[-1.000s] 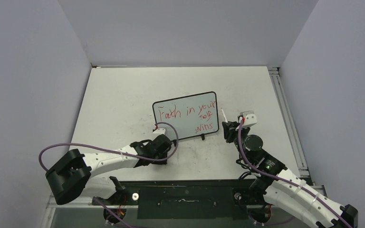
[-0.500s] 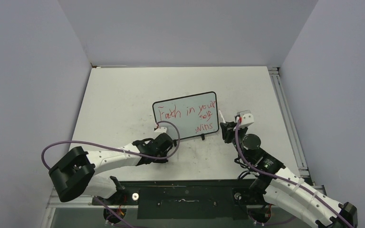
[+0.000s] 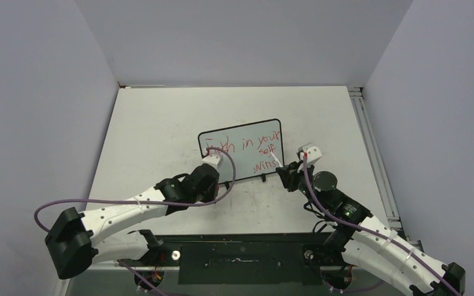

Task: Write a sentence on the whiteboard
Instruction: Close the whiteboard marker at the center of the board.

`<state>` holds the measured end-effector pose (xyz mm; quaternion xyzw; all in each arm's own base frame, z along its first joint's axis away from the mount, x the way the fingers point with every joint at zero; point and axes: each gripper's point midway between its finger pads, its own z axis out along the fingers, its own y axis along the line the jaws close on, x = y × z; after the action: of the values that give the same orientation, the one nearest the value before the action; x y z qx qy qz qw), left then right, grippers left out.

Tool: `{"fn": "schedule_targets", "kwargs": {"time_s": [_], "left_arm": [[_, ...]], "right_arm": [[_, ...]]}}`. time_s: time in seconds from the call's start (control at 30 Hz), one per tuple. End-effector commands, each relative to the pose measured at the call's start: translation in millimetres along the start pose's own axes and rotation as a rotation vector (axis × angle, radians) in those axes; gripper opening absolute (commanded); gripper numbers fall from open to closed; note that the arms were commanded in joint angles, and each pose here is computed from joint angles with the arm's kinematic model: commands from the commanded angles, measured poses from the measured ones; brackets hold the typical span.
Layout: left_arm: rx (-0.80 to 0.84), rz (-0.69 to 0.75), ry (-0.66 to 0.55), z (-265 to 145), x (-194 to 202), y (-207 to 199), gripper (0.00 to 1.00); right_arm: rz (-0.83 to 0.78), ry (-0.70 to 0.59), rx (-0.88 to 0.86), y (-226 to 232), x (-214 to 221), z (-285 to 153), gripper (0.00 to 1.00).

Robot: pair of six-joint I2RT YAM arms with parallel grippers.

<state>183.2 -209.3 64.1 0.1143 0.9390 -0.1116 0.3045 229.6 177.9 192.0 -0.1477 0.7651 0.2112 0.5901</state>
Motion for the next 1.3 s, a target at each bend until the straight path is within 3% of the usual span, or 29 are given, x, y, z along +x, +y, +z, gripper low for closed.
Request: {"fn": "schedule_targets", "kwargs": {"time_s": [0.0,0.17,0.33,0.53,0.83,1.27], "left_arm": [[0.106,0.16,-0.191,-46,-71,-15,0.0],[0.222,0.375,-0.271,-67,-98,-16,0.0],[0.405,0.573,-0.331,-84,-92,-36,0.0],[0.544,0.666,-0.41,-106,-74,-58,0.0],[0.674,0.76,-0.409,-122,-46,-84,0.0],[0.736,0.837,-0.411,-130,-29,-96,0.0]], "right_arm": [[0.059,0.037,-0.169,38,-21,-6,0.05],[0.038,0.159,-0.291,63,-17,-7,0.05],[0.03,0.288,-0.474,95,-17,-22,0.05],[0.07,0.432,-0.653,119,-11,-47,0.05],[0.143,0.592,-0.808,139,-8,-77,0.05],[0.141,0.684,-0.818,137,1,-88,0.05]]}}
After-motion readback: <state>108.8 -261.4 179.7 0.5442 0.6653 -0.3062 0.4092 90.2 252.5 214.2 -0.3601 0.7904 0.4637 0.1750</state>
